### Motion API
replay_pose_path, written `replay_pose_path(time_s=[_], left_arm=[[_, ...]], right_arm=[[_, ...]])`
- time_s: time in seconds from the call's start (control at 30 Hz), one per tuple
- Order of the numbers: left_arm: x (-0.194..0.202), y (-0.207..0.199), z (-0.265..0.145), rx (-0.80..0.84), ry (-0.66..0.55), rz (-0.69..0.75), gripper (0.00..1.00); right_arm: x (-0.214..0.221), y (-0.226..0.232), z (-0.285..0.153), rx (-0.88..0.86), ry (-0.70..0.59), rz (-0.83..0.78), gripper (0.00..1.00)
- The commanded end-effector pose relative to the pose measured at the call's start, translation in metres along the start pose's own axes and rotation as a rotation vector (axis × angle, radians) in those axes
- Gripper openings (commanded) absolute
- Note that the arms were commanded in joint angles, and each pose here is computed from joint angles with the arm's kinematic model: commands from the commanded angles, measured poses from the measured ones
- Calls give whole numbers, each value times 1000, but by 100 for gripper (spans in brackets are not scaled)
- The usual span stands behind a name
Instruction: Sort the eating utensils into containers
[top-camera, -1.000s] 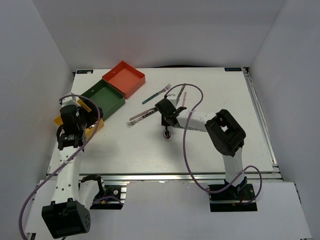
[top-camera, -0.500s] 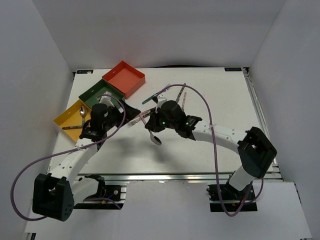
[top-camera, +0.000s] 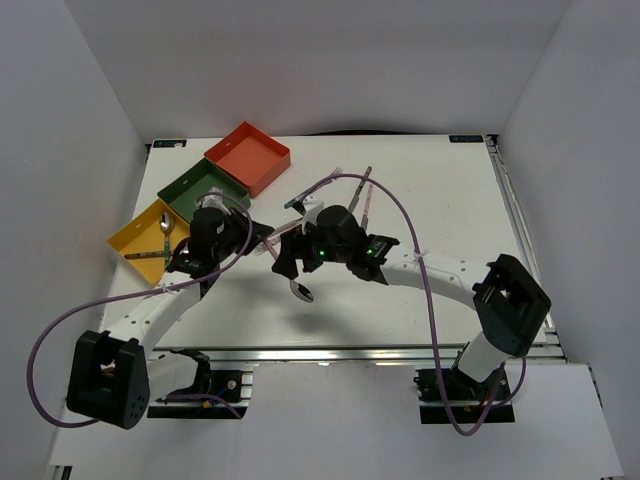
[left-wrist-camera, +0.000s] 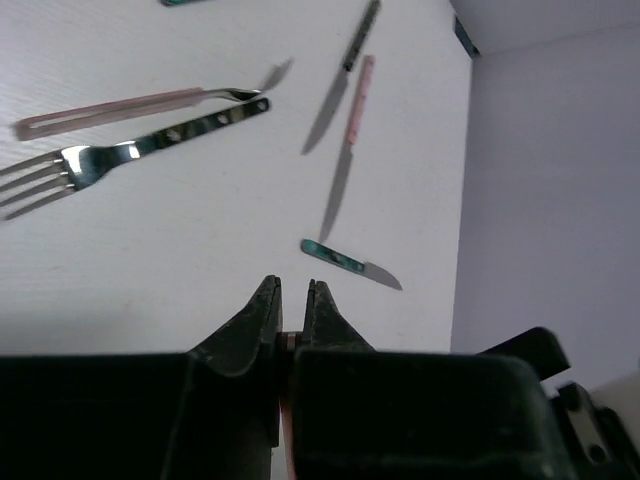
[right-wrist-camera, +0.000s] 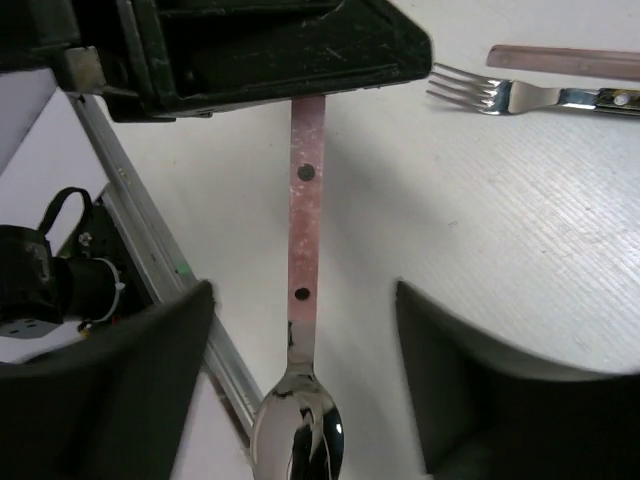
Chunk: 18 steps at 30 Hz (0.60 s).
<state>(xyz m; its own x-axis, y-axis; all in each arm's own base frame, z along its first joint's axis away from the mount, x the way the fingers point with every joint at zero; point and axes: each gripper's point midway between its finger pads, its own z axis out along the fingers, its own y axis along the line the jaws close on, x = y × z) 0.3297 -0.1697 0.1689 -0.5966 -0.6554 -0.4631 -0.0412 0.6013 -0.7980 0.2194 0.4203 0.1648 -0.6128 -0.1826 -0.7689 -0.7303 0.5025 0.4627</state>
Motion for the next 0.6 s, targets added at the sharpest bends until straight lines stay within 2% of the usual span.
replay_pose_path(time_s=[0.0,0.07,0.1,0.17,0.2,0.3,0.47,0.57], left_arm=[[-37,40,-9,-204,-131,-53,0],[-57,75,-25,-333,-177,-122,0],[-97,100,-46,-400,-289,-193,0],[-123,128,-75,-515,-363,-243,0],[-151,152,-102,-620,-477,-278,0],[-198,166,-138,-727,-586,-329,0],[-230,200,-147,-767,-631,-434,0],[-250,219,-156,-855,-672,-422,0]], right_arm=[[-40,7,-9,11,-106,-25,89],[-39,-11,-14,87,-100,0,89],[-28,-22,-17,135,-67,11,89],[-31,-37,-27,212,-88,1,89],[-18,-46,-32,244,-54,3,89],[-8,-59,-47,279,-38,4,89],[0,-73,-65,316,-40,8,89],[6,-78,-72,327,-38,9,89]])
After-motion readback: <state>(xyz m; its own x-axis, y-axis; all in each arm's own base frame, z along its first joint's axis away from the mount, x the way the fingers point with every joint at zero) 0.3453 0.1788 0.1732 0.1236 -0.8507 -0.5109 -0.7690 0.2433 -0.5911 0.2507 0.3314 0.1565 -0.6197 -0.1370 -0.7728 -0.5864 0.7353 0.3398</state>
